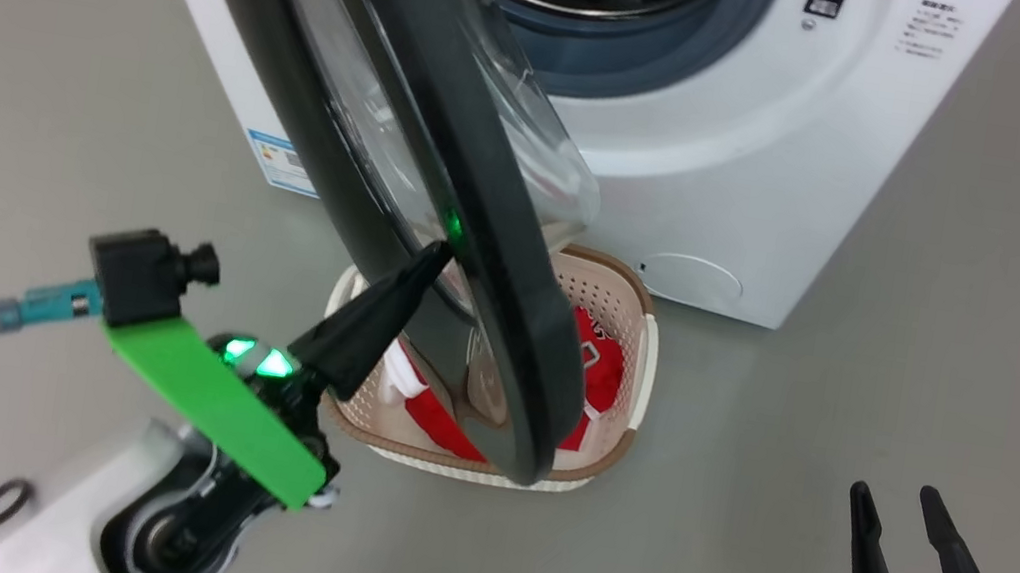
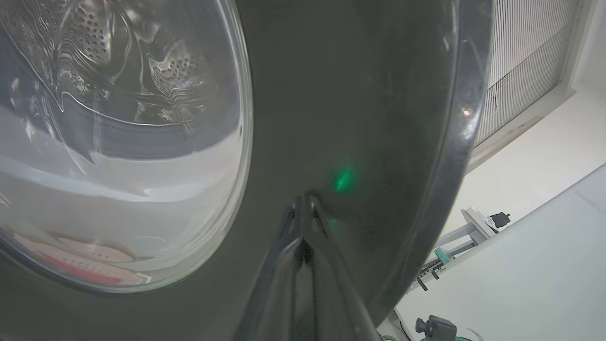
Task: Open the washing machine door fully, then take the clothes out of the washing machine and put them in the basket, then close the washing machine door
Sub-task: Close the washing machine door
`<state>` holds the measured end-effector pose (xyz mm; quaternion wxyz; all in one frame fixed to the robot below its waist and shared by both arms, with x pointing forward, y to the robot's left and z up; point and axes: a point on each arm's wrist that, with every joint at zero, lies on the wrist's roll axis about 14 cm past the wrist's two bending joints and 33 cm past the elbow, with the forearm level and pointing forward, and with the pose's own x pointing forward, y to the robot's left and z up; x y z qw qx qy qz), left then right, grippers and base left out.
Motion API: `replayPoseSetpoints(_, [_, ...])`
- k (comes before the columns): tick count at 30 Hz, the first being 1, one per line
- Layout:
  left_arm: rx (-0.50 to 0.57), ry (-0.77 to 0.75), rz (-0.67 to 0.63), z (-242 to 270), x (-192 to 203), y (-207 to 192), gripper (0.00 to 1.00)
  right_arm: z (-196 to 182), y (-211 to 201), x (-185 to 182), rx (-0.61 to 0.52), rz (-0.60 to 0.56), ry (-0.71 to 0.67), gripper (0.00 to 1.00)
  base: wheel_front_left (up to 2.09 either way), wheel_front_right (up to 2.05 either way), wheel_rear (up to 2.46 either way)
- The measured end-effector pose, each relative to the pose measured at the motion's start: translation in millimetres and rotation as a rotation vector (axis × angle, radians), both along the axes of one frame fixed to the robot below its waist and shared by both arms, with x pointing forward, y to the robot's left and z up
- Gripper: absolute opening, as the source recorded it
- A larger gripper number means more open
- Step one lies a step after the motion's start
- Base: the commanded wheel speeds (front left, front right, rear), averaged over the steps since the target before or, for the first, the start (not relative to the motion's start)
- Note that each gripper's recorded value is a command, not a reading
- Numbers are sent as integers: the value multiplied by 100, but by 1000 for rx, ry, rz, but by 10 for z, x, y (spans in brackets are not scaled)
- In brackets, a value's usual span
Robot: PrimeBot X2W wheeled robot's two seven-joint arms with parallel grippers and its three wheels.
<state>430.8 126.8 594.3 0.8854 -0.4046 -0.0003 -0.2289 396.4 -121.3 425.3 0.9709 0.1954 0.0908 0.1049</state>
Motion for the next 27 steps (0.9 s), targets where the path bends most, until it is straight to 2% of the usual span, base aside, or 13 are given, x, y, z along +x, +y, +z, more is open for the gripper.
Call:
replayPoseSetpoints(9, [40,-36,-32,6,389,-246,0,-42,-160,37,4,-60,8,100,0,0,0])
replayPoseSetpoints(27, [101,-144,2,183,1290,-534,0,-134,-480,117,12,-189,26,100,0,0,0])
